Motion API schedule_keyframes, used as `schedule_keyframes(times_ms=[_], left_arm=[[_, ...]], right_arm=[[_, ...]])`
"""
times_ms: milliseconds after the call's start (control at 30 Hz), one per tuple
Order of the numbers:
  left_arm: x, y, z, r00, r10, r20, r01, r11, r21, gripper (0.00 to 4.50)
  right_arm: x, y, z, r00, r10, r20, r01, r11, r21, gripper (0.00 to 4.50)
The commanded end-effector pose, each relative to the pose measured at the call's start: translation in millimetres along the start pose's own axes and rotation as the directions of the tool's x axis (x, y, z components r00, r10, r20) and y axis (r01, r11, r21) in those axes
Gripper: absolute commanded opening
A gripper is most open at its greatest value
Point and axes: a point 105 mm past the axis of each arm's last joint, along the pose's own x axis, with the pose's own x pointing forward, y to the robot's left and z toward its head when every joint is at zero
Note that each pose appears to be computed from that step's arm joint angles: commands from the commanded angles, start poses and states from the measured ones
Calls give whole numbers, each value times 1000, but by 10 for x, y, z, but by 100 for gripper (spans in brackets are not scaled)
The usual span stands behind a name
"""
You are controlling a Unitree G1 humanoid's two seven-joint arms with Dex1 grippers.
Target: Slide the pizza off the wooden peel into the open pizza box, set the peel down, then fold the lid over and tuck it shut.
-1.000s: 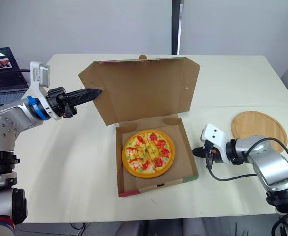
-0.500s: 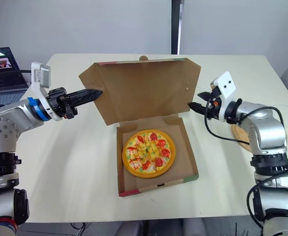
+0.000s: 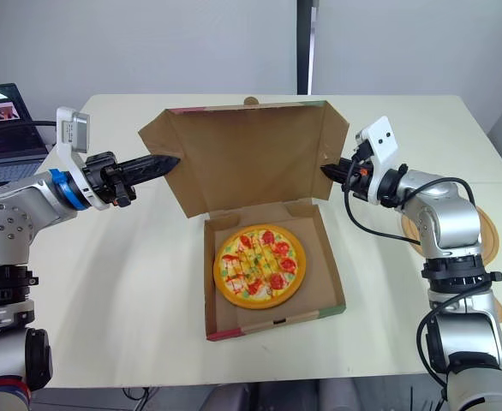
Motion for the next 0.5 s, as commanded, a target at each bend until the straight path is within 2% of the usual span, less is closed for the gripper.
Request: schedule_keyframes(times_ms=[33, 300, 500], left_arm=[[21, -38, 128, 999, -17, 33, 15, 999, 44, 0], [246, 25, 158, 999, 15, 39, -19, 993, 113, 0], [630, 26, 200, 998, 24, 54, -33, 984, 176, 0]], right_arm=[[-22, 31, 185, 998, 9, 59, -7, 999, -42, 3], [-44, -18, 198, 994, -78, 74, 81, 996, -42, 3], [-102, -144, 204, 971, -224, 82, 229, 972, -58, 3]])
